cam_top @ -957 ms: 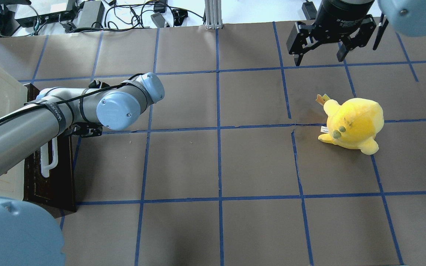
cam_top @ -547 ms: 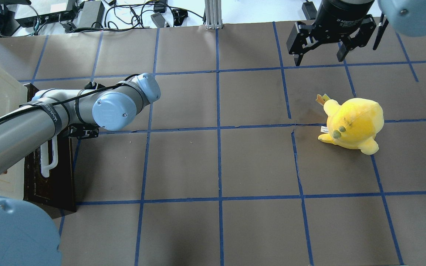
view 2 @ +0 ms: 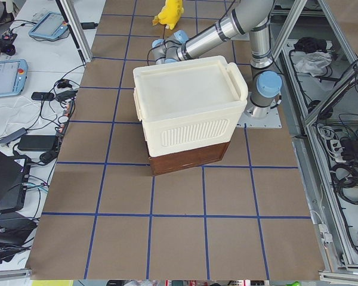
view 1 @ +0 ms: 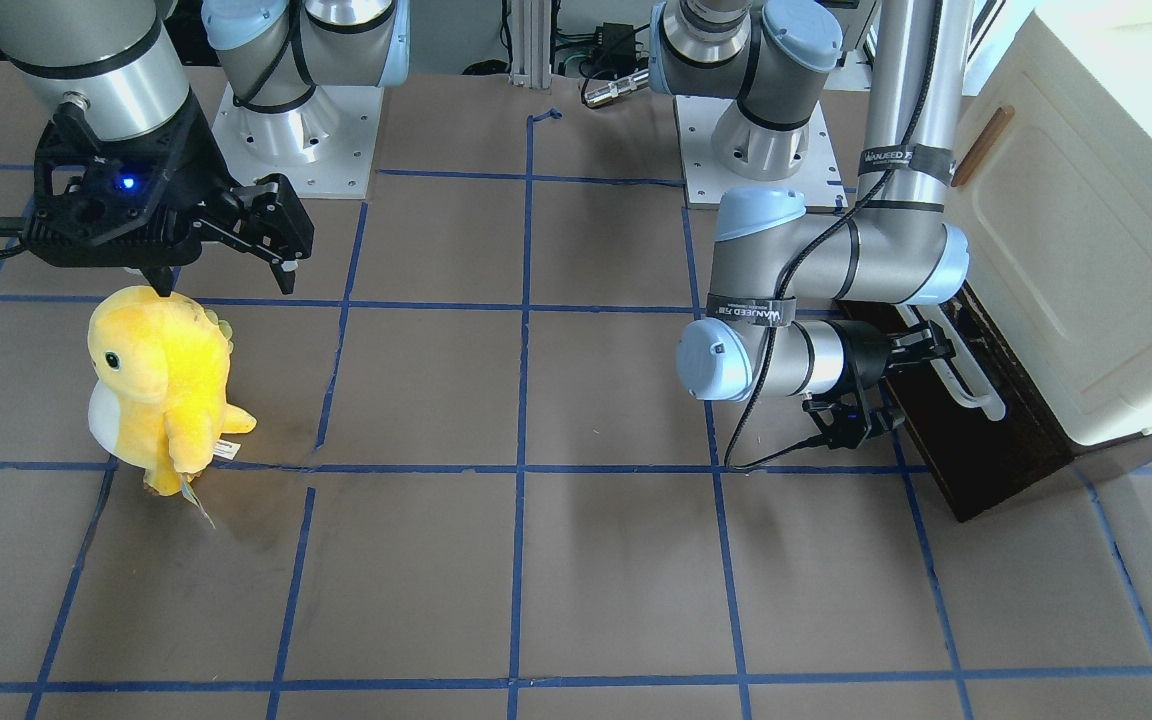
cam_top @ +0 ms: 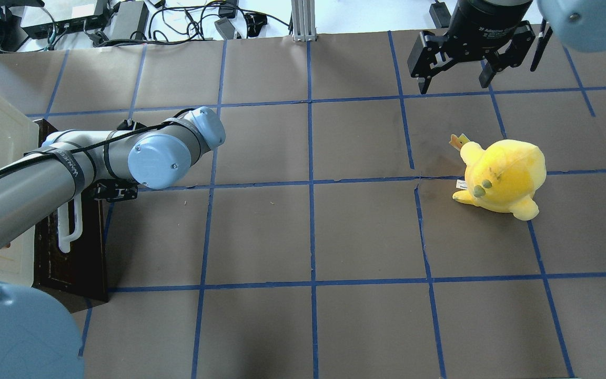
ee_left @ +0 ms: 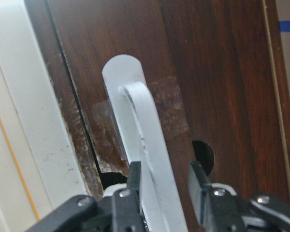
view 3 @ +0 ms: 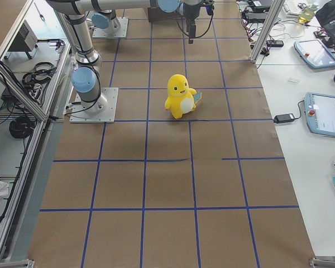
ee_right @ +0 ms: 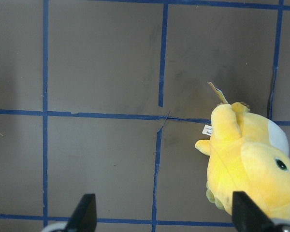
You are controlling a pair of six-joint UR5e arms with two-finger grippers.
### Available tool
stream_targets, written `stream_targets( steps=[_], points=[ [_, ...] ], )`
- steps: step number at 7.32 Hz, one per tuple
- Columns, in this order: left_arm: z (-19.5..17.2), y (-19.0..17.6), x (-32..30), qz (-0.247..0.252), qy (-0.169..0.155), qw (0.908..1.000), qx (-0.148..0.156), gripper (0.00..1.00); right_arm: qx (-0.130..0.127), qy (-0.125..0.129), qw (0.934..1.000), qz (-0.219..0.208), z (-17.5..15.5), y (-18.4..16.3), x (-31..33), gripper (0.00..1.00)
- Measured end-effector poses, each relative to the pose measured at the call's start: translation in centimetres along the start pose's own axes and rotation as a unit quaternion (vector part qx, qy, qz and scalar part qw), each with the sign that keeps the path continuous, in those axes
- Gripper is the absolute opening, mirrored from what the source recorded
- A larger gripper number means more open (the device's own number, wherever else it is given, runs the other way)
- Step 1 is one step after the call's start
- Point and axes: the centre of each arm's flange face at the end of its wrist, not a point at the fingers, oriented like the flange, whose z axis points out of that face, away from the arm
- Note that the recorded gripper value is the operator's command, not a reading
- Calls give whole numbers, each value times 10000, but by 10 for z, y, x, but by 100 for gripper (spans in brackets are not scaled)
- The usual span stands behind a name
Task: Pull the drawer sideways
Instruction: 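Hold the handle firmly with the left gripper, adjusting grip, then pull the drawer outward by its handle with the left gripper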
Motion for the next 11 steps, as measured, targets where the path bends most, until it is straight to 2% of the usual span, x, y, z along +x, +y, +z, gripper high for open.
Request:
stream_targets(
  steps=[11],
  points=[
    [-19,-6,0,-45,111,9998,129,30,0,0,10000,3,0,0,0,100]
  ],
)
